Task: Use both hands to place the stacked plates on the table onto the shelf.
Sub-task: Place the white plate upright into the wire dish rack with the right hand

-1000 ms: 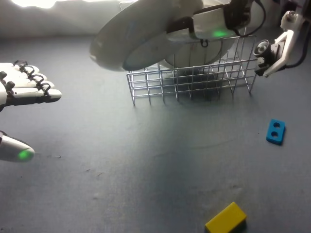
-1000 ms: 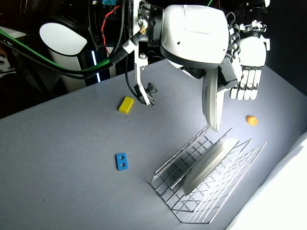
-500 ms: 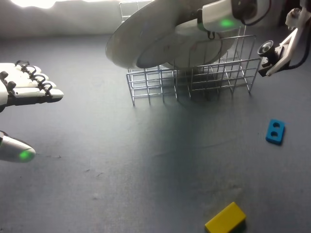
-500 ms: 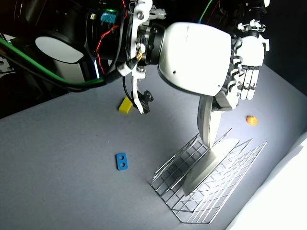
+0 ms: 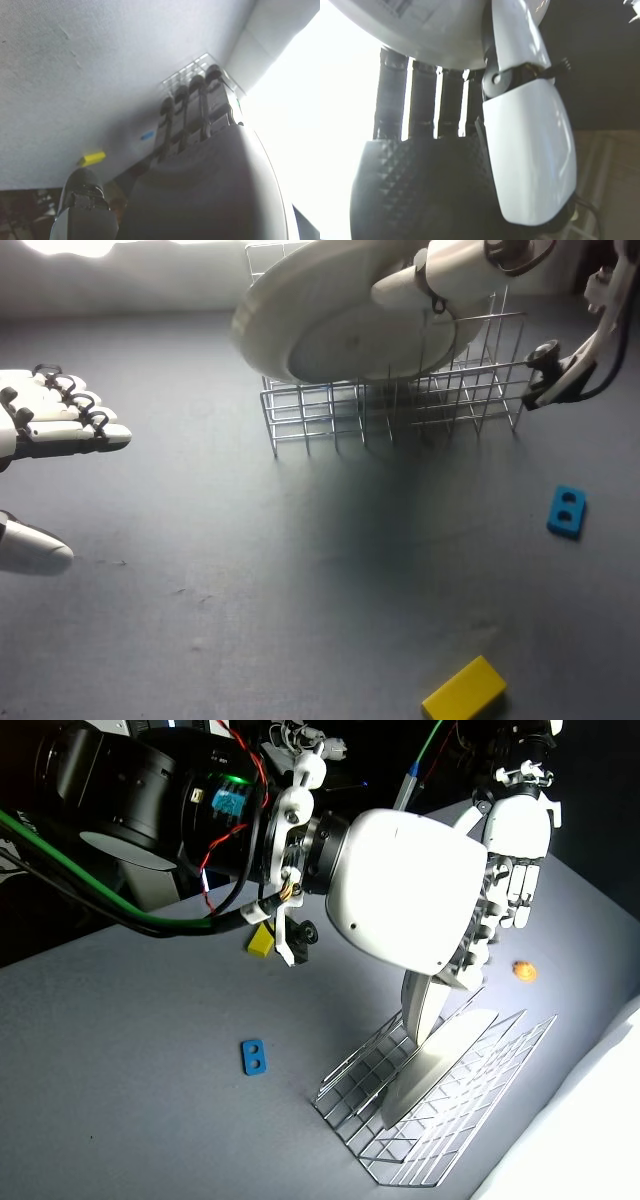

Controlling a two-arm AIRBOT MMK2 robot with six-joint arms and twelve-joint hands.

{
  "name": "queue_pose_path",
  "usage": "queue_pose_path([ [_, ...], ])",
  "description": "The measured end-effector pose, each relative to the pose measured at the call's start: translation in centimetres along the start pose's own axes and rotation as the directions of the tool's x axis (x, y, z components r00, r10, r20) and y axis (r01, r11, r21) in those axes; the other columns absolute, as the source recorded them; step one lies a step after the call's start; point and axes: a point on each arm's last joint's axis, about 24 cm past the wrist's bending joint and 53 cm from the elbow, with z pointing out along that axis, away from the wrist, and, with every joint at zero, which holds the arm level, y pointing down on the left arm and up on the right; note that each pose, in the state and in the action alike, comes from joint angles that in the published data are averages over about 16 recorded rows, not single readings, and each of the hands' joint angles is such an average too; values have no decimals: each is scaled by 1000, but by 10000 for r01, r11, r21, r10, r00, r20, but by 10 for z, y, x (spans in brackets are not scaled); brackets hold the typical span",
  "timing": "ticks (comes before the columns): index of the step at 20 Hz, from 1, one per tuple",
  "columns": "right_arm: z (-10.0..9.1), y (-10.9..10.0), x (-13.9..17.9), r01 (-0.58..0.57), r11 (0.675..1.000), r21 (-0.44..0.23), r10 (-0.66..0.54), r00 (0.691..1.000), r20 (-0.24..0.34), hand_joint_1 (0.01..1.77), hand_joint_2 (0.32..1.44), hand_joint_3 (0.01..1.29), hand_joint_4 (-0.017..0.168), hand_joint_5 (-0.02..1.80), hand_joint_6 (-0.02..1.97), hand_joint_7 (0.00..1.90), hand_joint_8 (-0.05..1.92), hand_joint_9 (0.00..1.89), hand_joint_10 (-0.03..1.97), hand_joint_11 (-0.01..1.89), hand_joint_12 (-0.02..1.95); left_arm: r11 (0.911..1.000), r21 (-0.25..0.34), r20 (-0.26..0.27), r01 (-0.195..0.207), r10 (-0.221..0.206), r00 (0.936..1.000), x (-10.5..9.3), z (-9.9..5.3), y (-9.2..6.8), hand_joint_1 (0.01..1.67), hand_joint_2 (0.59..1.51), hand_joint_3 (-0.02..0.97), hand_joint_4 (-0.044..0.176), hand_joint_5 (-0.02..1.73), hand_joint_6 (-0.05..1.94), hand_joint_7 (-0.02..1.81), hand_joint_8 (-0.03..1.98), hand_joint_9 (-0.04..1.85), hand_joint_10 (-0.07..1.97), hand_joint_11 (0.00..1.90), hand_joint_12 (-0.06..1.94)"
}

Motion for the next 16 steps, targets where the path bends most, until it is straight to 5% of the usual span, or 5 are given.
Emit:
queue_pose_path([
  [16, 9, -66, -8, -812, 9869, 1392, 781, 9966, 281, 1355, 1020, 14, -8, 838, 1023, 968, 1057, 901, 1109, 802, 1273, 9996, 135, -146, -258, 260, 9996, 4, 0, -2, 22, 1069, 9, 7, 72, 8, 78, 1, 46, 10, 20, 24],
])
